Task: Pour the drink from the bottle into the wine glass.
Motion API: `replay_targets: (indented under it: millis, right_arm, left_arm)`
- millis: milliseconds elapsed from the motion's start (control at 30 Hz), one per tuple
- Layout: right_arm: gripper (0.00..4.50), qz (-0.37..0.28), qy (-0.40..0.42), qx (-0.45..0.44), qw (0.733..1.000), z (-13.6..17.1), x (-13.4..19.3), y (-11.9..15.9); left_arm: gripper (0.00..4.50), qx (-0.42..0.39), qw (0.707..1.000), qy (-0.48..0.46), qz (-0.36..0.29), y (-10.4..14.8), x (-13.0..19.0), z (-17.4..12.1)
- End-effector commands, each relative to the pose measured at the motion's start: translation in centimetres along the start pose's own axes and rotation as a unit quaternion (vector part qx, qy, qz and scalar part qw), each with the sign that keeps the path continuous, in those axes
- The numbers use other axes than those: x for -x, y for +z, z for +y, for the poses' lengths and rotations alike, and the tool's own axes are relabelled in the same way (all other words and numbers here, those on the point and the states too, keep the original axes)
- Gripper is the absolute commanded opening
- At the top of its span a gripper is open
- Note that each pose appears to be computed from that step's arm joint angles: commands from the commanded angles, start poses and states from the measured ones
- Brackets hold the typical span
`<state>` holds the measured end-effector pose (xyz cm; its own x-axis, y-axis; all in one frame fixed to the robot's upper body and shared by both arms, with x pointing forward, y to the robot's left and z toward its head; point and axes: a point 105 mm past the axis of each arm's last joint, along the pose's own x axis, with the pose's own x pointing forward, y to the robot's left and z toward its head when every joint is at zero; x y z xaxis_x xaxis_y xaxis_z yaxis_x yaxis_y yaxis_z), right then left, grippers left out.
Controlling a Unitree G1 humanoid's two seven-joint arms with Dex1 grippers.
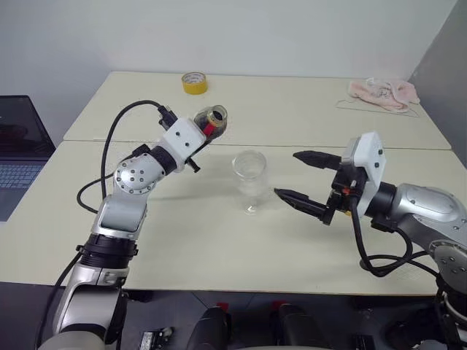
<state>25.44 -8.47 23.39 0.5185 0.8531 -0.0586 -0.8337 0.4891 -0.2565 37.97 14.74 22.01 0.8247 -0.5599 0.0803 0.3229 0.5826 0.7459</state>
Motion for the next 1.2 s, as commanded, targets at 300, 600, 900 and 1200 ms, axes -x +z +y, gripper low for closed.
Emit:
replay_targets:
  millis: [300,600,900,1200]
  right_arm:
    - [4.50,-0.024,0.023,0.016,0.999,1.2,-1.3,0.8]
    - [4.50,-0.025,0.028,0.019,0.999,1.4,-1.5,0.5]
    - [4.50,-0.022,0.028,0.020,0.999,1.5,-1.6,-0.1]
    - [4.50,-0.024,0.028,0.020,0.999,1.6,-1.7,0.0]
  left_arm:
    - [0.75,-0.147,0.988,-0.002,-0.054,2.3,-0.3,1.0]
    - [0.75,-0.199,0.977,0.001,-0.081,3.0,-0.4,1.1]
    - [0.75,-0.238,0.966,0.003,-0.097,3.8,-0.4,1.1]
    - [0.75,-0.257,0.961,0.002,-0.104,3.8,-0.6,0.9]
